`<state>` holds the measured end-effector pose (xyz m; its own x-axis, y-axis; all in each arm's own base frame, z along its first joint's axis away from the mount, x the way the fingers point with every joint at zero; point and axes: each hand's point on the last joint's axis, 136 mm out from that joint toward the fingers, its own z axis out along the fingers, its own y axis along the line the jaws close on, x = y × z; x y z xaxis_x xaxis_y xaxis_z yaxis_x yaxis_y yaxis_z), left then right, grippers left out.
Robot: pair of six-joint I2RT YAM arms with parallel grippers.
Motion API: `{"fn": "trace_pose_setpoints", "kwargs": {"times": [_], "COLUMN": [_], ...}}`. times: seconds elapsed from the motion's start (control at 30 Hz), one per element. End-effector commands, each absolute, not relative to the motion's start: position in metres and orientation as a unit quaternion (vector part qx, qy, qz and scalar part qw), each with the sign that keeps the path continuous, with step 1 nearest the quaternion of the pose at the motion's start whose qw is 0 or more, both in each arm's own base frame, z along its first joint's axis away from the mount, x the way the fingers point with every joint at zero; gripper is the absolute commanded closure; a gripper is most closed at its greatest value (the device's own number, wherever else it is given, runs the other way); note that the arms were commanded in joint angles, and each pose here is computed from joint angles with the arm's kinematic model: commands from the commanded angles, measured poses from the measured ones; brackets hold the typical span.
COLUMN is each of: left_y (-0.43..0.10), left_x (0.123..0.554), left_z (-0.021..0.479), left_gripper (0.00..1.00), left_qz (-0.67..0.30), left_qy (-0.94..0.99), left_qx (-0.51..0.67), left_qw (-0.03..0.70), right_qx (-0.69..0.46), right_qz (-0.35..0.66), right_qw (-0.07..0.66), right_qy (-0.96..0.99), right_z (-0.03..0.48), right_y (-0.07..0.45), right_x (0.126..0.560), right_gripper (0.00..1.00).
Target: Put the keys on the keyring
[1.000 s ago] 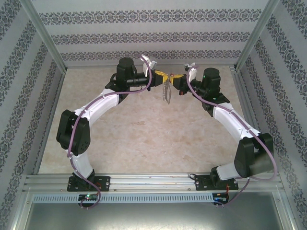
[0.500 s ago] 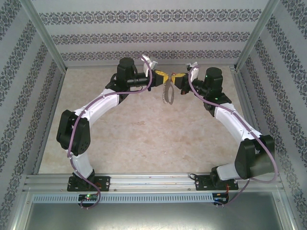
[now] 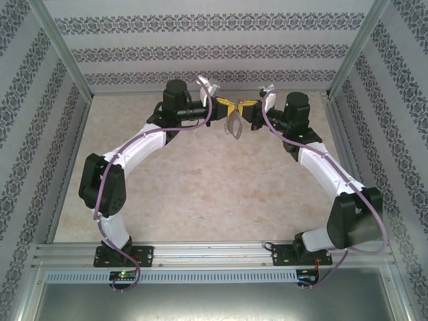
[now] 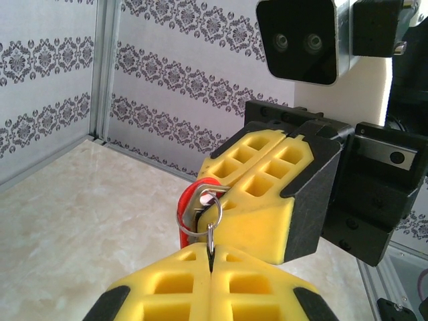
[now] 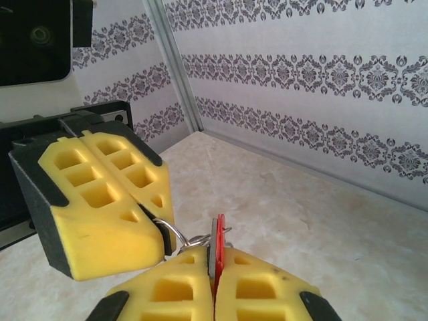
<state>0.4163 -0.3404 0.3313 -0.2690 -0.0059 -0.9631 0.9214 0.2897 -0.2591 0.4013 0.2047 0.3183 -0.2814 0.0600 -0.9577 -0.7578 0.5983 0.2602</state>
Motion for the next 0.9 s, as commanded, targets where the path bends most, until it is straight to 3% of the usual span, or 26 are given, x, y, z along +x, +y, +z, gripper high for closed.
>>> {"fn": "trace_pose_setpoints", "kwargs": {"times": [0.0,0.87], "left_y": [-0.347,-0.346], "left_x": [0.404,0.403], "left_z": [0.358,0.36], "left_gripper": [1.0,1.0], "left_qz": [-0.48,-0.474], "left_qy": [0.611,0.61], "left_qx": [0.38,0.383], "left_qw": [0.502,0.507], "right_qx": [-0.261,-0.224], "right_qz": [0.373,0.357], "right_qw": [0.557,0.571], "right_qy": [0.695,0.705], "right_z": [0.33,0.329], "right_y": [0.213,0.18], "right_x": [0.402,0.405], "right_gripper": [1.0,1.0]}}
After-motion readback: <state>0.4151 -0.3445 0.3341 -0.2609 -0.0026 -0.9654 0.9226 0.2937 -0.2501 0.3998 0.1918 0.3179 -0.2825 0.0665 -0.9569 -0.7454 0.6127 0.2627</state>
